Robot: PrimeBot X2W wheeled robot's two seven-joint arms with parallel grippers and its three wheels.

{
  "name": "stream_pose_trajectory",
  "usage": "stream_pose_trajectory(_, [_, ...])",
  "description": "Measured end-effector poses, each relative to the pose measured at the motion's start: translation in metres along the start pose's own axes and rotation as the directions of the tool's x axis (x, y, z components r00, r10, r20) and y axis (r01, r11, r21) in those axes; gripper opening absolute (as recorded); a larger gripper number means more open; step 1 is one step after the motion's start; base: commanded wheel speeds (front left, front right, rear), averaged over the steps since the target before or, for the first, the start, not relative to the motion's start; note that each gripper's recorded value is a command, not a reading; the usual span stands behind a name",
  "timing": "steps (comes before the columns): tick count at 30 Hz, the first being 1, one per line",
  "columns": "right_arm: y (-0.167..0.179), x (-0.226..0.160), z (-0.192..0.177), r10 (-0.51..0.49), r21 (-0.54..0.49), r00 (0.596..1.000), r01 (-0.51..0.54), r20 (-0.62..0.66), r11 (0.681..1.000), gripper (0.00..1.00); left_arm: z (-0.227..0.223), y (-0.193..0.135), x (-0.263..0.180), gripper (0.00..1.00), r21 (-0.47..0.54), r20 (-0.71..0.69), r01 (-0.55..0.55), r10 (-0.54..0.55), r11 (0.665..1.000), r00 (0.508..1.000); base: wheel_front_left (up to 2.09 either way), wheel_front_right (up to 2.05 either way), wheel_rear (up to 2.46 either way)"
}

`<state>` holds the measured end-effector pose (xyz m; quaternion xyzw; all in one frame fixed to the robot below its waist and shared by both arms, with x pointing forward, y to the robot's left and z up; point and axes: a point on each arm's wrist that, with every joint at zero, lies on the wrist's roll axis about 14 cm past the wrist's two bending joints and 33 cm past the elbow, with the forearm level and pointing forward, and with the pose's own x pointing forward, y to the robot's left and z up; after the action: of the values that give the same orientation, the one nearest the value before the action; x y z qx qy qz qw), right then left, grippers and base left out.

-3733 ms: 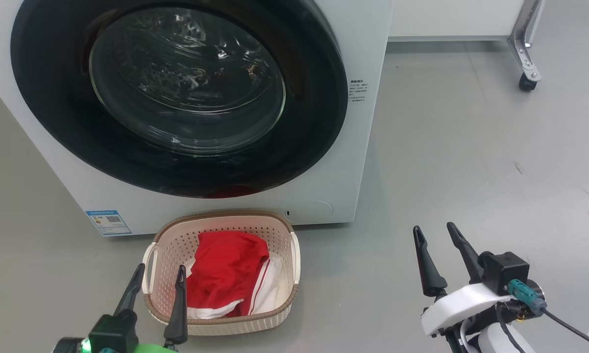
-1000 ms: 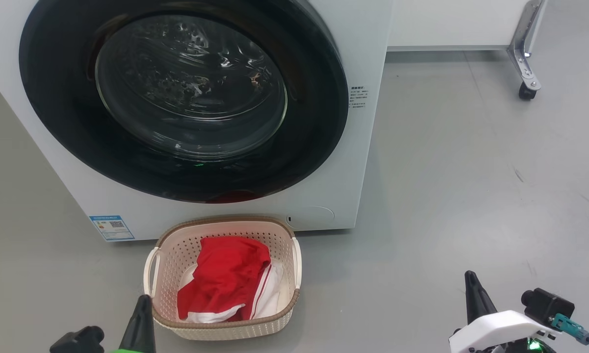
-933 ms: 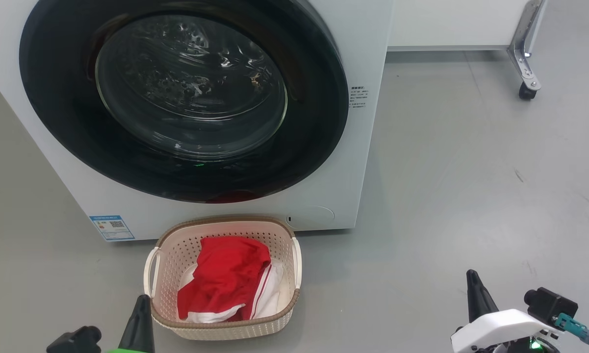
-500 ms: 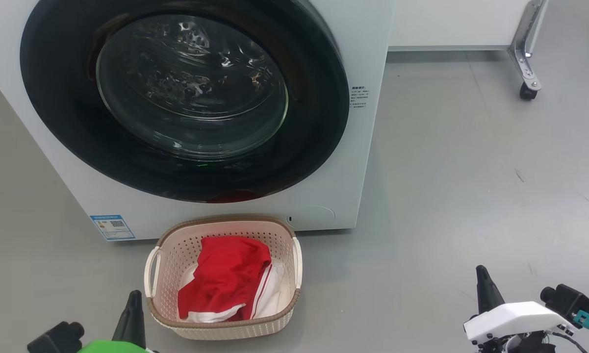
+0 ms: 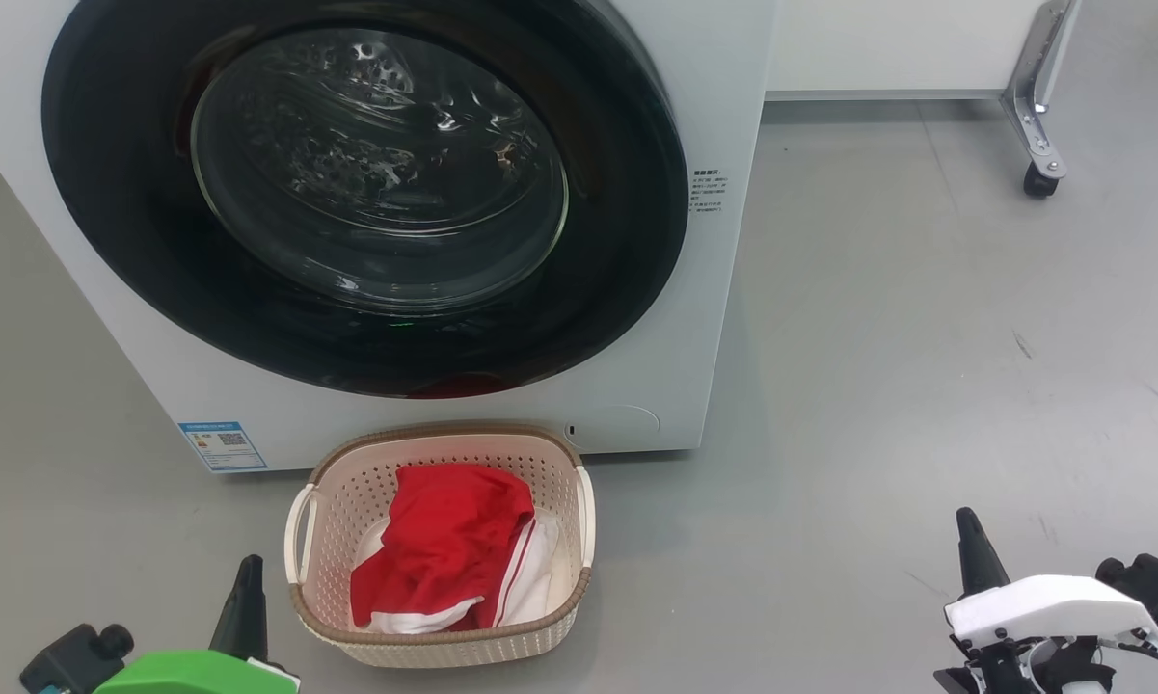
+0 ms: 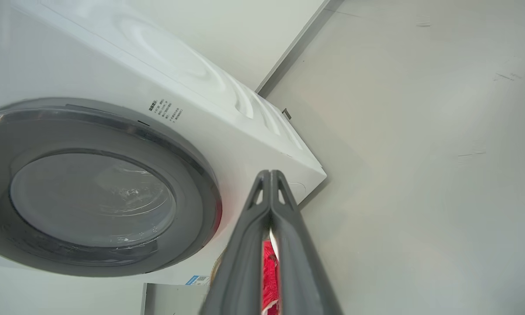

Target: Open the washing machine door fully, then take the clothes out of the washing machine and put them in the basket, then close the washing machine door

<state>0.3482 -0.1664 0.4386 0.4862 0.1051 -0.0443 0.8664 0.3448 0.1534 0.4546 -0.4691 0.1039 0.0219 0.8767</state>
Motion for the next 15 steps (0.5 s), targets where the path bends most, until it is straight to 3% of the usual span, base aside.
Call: stream_pose_trajectory(15, [0.003,0.006,0.016,0.012,0.192,1.000,-0.017,0.027,0.981,0.00,0.011,0.000,0.007,0.00,-0.204,0.009,0.015,-0.013,0.979,1.000,0.00,0.00,0.00])
